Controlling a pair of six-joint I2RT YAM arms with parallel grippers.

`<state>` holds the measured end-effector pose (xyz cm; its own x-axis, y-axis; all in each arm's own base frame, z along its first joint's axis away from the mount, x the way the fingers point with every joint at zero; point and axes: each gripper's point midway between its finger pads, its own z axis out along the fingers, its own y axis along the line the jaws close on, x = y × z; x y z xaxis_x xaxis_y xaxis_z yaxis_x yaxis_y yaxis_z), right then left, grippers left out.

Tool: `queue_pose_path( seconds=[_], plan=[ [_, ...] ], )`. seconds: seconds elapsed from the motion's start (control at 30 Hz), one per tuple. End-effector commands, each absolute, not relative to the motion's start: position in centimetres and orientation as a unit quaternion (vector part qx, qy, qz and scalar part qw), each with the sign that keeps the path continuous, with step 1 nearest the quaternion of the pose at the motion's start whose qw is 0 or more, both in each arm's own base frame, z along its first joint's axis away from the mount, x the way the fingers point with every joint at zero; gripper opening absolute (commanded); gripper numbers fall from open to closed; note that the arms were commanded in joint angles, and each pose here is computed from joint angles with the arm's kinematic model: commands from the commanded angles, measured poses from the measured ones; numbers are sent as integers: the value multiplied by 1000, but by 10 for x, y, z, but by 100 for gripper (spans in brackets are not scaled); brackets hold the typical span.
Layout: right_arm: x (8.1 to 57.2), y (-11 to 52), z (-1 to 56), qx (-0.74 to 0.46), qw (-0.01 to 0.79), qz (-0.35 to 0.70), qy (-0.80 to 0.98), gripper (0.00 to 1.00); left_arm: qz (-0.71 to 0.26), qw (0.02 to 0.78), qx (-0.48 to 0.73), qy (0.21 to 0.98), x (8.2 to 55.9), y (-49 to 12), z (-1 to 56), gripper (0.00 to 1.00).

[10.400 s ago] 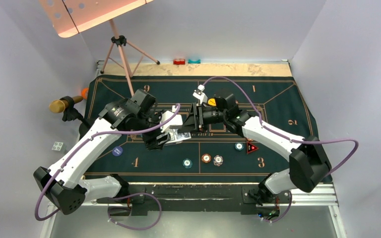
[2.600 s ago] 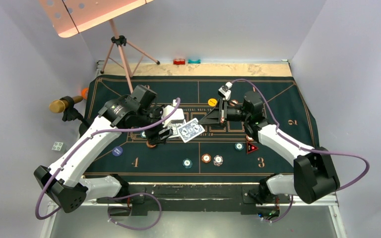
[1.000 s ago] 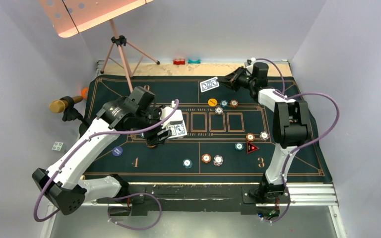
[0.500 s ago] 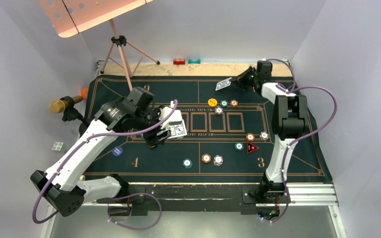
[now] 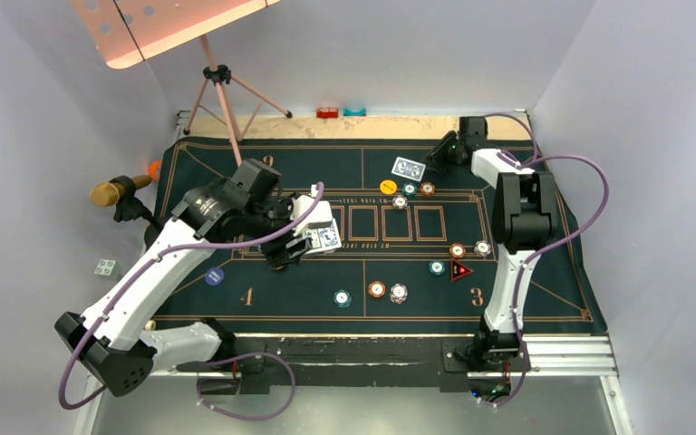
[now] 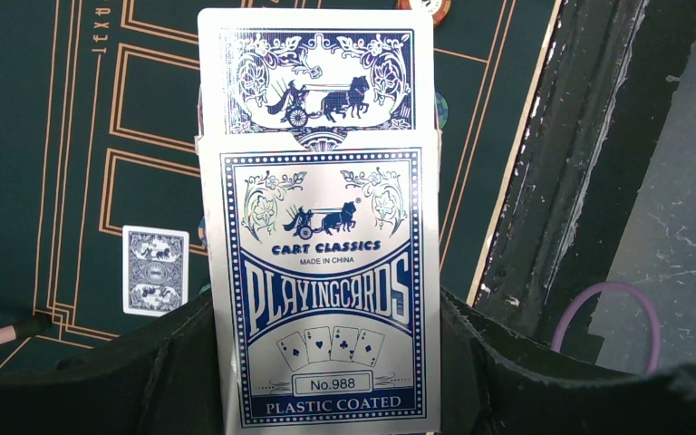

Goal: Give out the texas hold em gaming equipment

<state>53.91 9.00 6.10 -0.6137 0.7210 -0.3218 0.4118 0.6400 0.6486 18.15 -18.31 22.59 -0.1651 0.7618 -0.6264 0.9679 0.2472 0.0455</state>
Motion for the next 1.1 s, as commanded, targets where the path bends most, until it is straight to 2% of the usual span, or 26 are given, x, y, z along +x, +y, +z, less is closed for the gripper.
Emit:
queue_pose_path(
  seconds=[0.0, 0.07, 0.13, 0.23, 0.33, 0.43, 0.53, 0.7, 0.8, 1.07],
  plan=[
    [542, 81, 95, 313, 333, 229, 860, 40, -199, 294, 582, 731, 178, -185, 235, 0],
    [540, 81, 108, 309, 344, 225, 858, 43, -198, 294, 582, 732, 178, -185, 235, 0],
    [537, 82, 123, 300, 360, 212, 857, 51, -200, 293, 582, 732, 176, -185, 235, 0],
    [529, 89, 153, 282, 373, 208, 859, 53, -200, 291, 581, 733, 175, -184, 235, 0],
    [508, 121, 201, 235, 402, 251, 849, 57, -200, 292, 581, 733, 174, -184, 234, 0],
    [471, 174, 235, 167, 390, 319, 847, 82, -200, 293, 580, 733, 174, -183, 233, 0],
    [420, 232, 261, 74, 361, 401, 839, 91, -201, 292, 579, 734, 175, -184, 232, 0],
    [327, 301, 285, -62, 288, 510, 808, 94, -202, 295, 579, 733, 175, -185, 232, 0],
    [284, 321, 281, -109, 239, 563, 784, 96, -203, 303, 577, 731, 176, -186, 237, 0],
    [223, 337, 273, -169, 181, 625, 740, 98, -222, 320, 562, 729, 179, -195, 248, 0]
  ],
)
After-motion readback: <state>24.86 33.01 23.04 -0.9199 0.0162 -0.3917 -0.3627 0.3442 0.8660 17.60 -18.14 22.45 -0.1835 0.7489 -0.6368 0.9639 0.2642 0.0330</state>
